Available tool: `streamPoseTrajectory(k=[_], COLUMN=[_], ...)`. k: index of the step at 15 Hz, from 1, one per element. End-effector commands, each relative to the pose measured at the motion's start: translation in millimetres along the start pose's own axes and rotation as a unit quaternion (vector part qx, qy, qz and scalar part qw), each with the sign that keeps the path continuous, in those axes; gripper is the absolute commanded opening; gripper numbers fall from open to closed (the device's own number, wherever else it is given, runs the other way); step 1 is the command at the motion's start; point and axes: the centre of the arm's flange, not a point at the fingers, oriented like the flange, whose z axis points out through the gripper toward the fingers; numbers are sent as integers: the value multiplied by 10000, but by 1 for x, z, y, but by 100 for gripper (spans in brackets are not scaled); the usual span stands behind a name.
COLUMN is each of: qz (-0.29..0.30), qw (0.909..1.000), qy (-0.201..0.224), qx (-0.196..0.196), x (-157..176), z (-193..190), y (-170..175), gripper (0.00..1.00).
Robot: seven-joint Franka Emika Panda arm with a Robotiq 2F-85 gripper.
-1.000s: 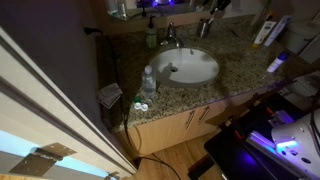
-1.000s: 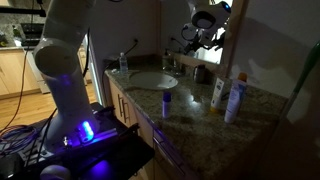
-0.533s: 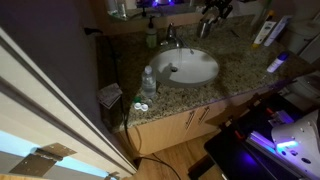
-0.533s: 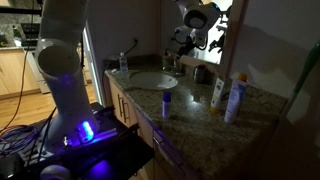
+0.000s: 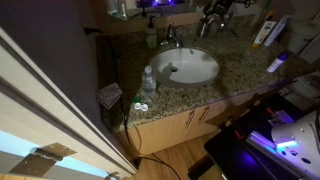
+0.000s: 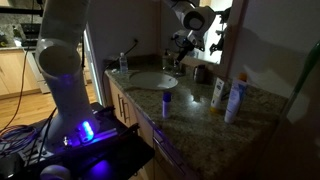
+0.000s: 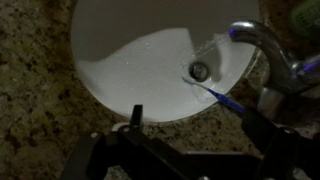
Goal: Pick up the tooth brush wet it and put it back in the holder then close the tap
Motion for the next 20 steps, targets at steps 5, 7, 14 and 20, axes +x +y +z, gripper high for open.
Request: streamPoseTrajectory(k=[5, 7, 14, 20], qz=[-731, -1276, -2227, -2788], qw=[9961, 9892, 9711, 9566], qy=[402, 621, 807, 754], qx=[-275, -365, -289, -381], x=[-2, -12, -36, -27], z=[25, 48, 96, 120], y=[-13, -21, -55, -43], gripper=[100, 100, 100, 100])
